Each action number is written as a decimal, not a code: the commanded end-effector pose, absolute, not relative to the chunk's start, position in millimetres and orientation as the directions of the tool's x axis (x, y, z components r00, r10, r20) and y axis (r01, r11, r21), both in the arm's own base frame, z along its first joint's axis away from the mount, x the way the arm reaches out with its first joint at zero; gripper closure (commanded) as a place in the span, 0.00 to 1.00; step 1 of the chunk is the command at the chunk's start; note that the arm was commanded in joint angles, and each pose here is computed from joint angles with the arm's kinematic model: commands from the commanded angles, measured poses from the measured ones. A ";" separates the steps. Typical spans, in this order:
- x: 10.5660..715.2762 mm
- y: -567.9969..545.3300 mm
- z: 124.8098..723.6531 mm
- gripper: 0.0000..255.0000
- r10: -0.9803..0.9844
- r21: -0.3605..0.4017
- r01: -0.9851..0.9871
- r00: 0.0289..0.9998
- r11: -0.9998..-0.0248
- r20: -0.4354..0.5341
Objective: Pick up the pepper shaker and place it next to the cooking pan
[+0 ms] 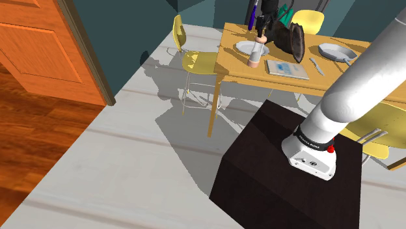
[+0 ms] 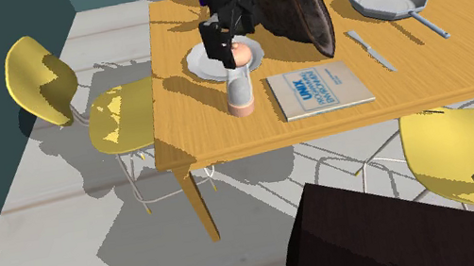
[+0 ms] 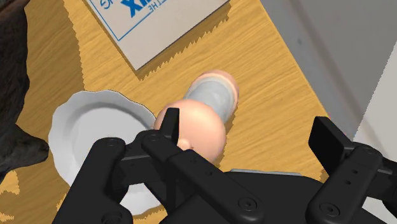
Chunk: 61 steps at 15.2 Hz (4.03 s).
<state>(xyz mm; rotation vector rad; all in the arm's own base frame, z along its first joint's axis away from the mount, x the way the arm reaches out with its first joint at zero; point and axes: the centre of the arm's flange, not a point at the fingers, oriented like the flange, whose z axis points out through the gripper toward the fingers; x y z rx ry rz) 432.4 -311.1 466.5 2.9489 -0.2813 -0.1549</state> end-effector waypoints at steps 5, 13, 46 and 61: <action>444.7 -358.4 442.2 0.00 -0.209 0.185 -0.191 0.974 -0.964 -0.082; 441.2 -363.2 413.4 0.00 -0.209 0.185 -0.191 0.974 -0.964 -0.082; 441.2 -363.2 508.4 1.00 -0.209 0.185 -0.191 0.974 -0.964 -0.082; 441.2 -363.2 587.6 1.00 -0.209 0.185 -0.191 0.974 -0.964 -0.082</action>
